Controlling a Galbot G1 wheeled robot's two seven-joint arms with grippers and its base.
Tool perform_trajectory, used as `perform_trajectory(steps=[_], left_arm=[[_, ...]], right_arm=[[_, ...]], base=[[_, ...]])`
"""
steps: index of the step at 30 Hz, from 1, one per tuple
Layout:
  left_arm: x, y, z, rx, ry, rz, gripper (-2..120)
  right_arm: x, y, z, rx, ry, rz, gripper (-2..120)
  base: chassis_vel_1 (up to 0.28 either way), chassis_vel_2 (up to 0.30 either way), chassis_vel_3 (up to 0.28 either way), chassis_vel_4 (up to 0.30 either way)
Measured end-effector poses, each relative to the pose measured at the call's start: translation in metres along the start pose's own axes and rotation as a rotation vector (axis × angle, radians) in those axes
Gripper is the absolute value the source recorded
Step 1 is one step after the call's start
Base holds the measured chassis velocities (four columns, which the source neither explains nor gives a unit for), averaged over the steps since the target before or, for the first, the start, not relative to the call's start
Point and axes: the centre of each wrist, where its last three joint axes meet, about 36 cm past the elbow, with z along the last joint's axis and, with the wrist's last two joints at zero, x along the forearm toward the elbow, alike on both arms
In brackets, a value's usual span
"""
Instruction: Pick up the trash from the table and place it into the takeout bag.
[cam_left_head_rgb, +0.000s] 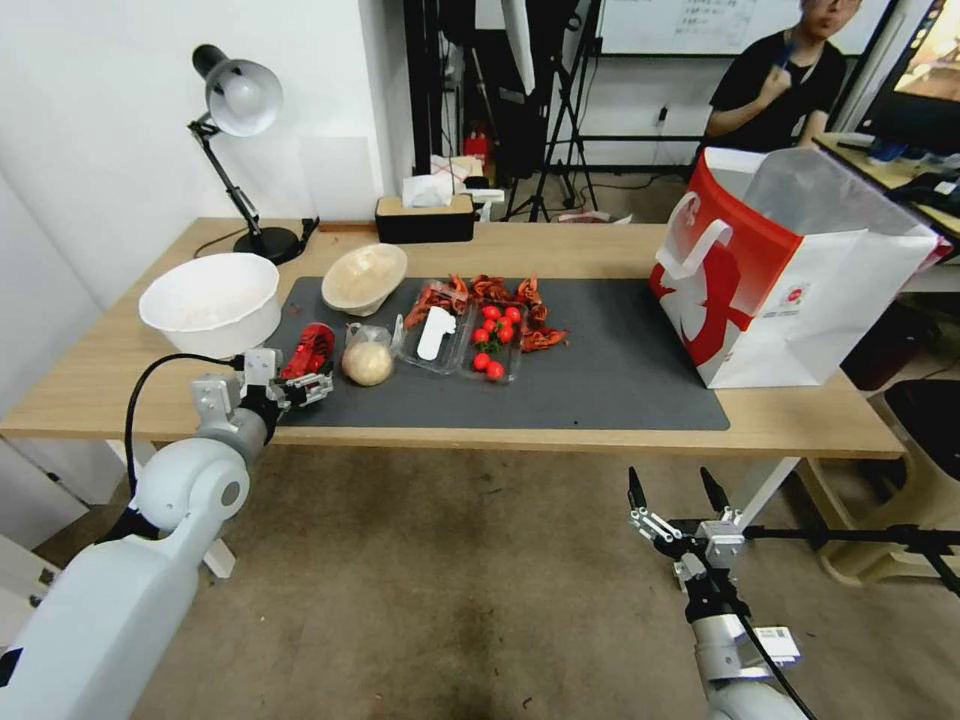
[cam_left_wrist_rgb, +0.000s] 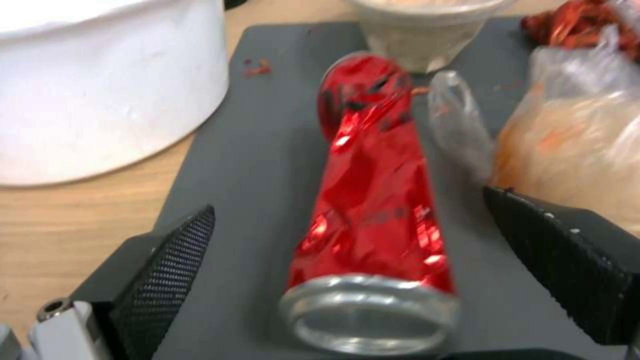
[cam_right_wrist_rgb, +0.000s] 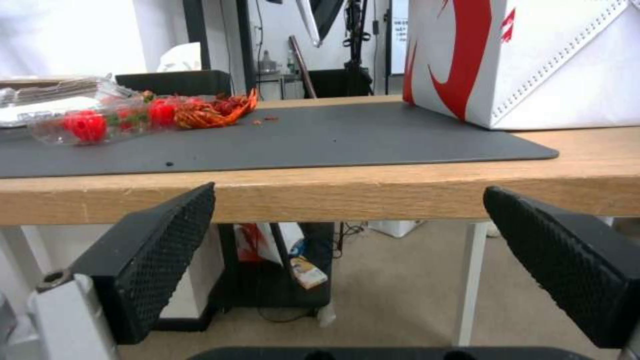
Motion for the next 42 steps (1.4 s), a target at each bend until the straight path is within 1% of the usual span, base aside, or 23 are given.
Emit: perform_trajectory(steps=[5, 6, 7, 8, 9, 11, 14, 15, 16, 17, 19, 25, 29, 33, 35, 38, 39, 40, 41, 42], left_arm=[[-0.003, -0.001, -0.002, 0.028, 0.026, -0.02, 99], [-0.004, -0.001, -0.002, 0.037, 0.035, -0.025, 91], [-0.004, -0.001, -0.002, 0.037, 0.035, -0.025, 91], [-0.005, -0.001, -0.002, 0.042, 0.046, -0.035, 85], [-0.005, -0.001, -0.002, 0.044, 0.054, -0.044, 82], [-0.006, 0.0, -0.002, 0.042, 0.069, -0.061, 72], [-0.005, 0.0, -0.001, 0.041, 0.076, -0.065, 69], [-0.005, 0.0, -0.001, 0.041, 0.077, -0.065, 62], [-0.005, 0.0, -0.001, 0.041, 0.078, -0.066, 59], [-0.005, 0.0, -0.001, 0.041, 0.078, -0.066, 59], [-0.005, 0.001, 0.0, 0.041, 0.081, -0.067, 51], [-0.005, 0.0, 0.004, 0.056, 0.09, -0.061, 51], [-0.006, -0.001, 0.009, 0.06, 0.115, -0.062, 51], [-0.006, 0.001, 0.011, 0.062, 0.128, -0.082, 51], [-0.005, 0.001, 0.013, 0.077, 0.123, -0.087, 51], [-0.004, 0.002, 0.015, 0.09, 0.102, -0.092, 51], [-0.002, 0.002, 0.015, 0.098, 0.077, -0.089, 51], [0.002, 0.003, 0.012, 0.101, 0.033, -0.076, 51], [0.002, 0.003, 0.012, 0.101, 0.033, -0.076, 51], [0.01, 0.004, 0.004, 0.097, -0.044, -0.041, 51]], right_arm=[[0.0, 0.0, 0.0, 0.0, -0.001, -0.001, 100], [0.0, 0.0, 0.0, 0.001, -0.002, -0.001, 100], [0.0, 0.0, 0.0, 0.001, -0.002, -0.001, 100], [0.001, 0.0, 0.0, 0.001, -0.002, -0.001, 100], [0.001, 0.0, 0.0, 0.001, -0.003, -0.001, 100], [0.001, 0.0, 0.001, 0.002, -0.004, -0.001, 100], [0.001, 0.0, 0.001, 0.004, -0.004, -0.001, 100], [0.001, 0.0, 0.001, 0.004, -0.004, -0.001, 100], [0.001, 0.0, 0.001, 0.004, -0.004, -0.001, 100], [0.001, 0.0, 0.001, 0.004, -0.004, -0.001, 100], [0.001, 0.0, 0.001, 0.005, -0.005, -0.002, 100], [0.0, -0.001, 0.001, 0.007, -0.008, -0.002, 100], [-0.001, -0.001, 0.001, 0.01, -0.007, -0.001, 100], [-0.001, -0.002, 0.002, 0.012, -0.007, 0.001, 100], [-0.002, -0.002, 0.002, 0.014, -0.006, 0.002, 100], [-0.002, -0.002, 0.003, 0.016, -0.003, 0.002, 100], [-0.002, -0.002, 0.004, 0.017, -0.002, 0.002, 100], [-0.002, -0.002, 0.004, 0.018, -0.002, 0.002, 100], [-0.002, -0.002, 0.004, 0.018, -0.002, 0.002, 100], [-0.002, -0.002, 0.004, 0.018, -0.002, 0.003, 100]], base=[[0.0, 0.0, 0.0, 0.0], [0.0, 0.0, 0.0, 0.0], [0.0, 0.0, 0.0, 0.0], [0.0, 0.0, 0.0, 0.0], [0.0, 0.0, 0.0, 0.0], [0.0, 0.0, 0.0, 0.0], [0.0, 0.0, 0.0, 0.0], [0.0, 0.0, 0.0, 0.0], [0.0, 0.0, 0.0, 0.0], [0.0, 0.0, 0.0, 0.0], [0.0, 0.0, 0.0, 0.0], [0.0, 0.0, 0.0, 0.0], [0.0, 0.0, 0.0, 0.0], [0.0, 0.0, 0.0, 0.0], [0.0, 0.0, 0.0, 0.0], [0.0, 0.0, 0.0, 0.0], [0.0, 0.0, 0.0, 0.0], [0.0, 0.0, 0.0, 0.0], [0.0, 0.0, 0.0, 0.0], [0.0, 0.0, 0.0, 0.0]])
